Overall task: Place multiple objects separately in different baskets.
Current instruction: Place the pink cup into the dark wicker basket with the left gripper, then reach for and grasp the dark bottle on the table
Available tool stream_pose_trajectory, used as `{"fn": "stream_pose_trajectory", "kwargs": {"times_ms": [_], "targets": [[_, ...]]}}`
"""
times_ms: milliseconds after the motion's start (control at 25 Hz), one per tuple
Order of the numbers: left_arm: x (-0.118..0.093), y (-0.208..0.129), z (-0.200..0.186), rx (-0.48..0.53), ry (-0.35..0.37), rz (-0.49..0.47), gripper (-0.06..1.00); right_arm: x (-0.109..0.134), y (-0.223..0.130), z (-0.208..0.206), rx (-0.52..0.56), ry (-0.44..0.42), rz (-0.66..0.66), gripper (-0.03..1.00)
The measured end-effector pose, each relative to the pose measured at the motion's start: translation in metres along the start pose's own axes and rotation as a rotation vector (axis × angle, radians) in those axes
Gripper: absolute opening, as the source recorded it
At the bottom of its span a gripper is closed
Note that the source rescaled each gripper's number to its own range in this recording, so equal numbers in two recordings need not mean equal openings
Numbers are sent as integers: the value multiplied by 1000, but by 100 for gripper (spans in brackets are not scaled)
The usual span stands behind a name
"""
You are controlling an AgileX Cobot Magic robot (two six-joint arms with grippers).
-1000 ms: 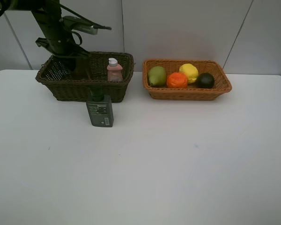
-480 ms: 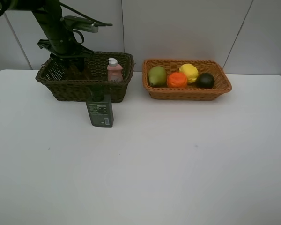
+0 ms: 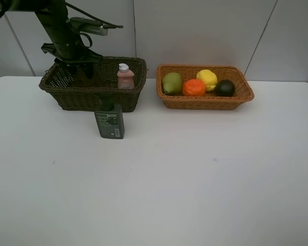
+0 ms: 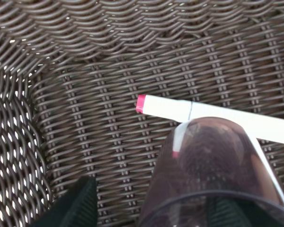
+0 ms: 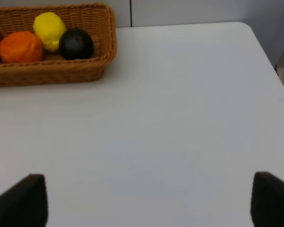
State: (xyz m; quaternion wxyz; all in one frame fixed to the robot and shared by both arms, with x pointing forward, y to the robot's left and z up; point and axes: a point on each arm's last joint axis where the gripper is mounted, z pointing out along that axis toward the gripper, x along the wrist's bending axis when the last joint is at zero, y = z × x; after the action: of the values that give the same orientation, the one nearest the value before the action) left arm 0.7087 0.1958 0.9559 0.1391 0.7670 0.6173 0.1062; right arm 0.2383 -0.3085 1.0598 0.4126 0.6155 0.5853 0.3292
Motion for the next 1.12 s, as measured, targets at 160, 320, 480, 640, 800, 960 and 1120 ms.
{"fn": "stream_pose_trajectory", "kwargs": {"times_ms": [160,320,480,640,800,960,1120], "targets": [[0,2,-15,-14,0,0,66,0,0,0,0,0,0,88],[-1,3,-46,-40,-2,-1,66,0,0,0,0,0,0,88],[-1,3,-88,-83,-3,0,66,0,0,0,0,0,0,88],[-1,-1,-132,-124,-4,1,66,0,0,0,0,0,0,88],[-3,-11,-175,-153,-3,41,66,0,0,0,0,0,0,88],[-15,-23,-203,-140,-5,224,66,0,0,0,0,0,0,88],[-40,-29,-220,-182,-17,560,66,0,0,0,0,0,0,88]]}}
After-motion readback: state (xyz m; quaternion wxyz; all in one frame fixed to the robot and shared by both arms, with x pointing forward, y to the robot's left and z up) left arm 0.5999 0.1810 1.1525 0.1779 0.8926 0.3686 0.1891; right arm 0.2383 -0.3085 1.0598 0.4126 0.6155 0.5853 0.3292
